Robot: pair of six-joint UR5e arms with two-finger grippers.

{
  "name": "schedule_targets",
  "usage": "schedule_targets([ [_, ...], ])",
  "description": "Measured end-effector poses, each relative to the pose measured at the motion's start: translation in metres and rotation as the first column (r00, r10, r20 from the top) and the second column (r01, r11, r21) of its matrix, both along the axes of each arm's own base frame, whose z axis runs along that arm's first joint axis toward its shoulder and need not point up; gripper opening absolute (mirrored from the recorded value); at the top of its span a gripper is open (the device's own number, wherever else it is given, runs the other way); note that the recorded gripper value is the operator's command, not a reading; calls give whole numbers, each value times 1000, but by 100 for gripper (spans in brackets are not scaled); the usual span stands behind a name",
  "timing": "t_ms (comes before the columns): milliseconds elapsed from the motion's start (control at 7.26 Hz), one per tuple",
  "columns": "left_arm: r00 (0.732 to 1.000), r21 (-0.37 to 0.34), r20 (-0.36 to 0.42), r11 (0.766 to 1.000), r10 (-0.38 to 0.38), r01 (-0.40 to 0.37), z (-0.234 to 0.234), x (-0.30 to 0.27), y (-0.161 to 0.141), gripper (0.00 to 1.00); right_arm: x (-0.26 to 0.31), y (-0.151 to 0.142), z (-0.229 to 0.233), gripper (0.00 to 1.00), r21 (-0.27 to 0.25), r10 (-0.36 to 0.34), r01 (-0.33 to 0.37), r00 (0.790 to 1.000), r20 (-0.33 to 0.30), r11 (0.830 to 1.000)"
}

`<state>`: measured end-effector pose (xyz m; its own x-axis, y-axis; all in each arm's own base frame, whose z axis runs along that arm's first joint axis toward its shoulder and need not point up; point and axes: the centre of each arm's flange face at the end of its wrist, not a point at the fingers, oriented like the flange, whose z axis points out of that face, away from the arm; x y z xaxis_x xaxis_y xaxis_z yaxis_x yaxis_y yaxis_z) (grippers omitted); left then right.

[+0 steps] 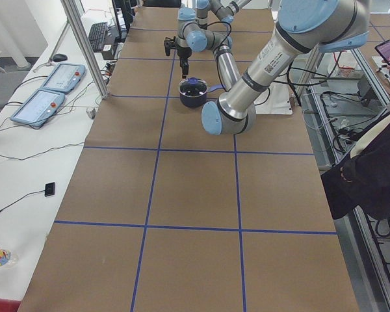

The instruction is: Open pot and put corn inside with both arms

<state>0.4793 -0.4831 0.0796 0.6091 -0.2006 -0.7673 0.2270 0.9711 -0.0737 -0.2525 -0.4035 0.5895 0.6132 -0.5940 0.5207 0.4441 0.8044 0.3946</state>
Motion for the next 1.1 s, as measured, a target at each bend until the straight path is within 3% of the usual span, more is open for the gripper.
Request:
schedule_targets([
  [275,1000,-1,0,1000,2,-2,0,1,1,98,-2,-1,6,83,14,-27,27,1000,-7,1000],
  [413,1000,-1,0,1000,4,-4,0,2,2,98,-4,-2,6,64,19,-38,38,999,-7,999],
  [688,1000,-2,0,1000,5,-5,0,3,3,98,-5,-2,5,38,20,-47,47,999,0,999],
  [964,1000,-6,1,1000,1,-1,1,3,3,98,-2,-4,3,20,18,-48,48,999,10,999],
  [1101,1000,-7,3,1000,0,0,1,4,4,98,3,-6,2,16,13,-47,46,999,21,999],
])
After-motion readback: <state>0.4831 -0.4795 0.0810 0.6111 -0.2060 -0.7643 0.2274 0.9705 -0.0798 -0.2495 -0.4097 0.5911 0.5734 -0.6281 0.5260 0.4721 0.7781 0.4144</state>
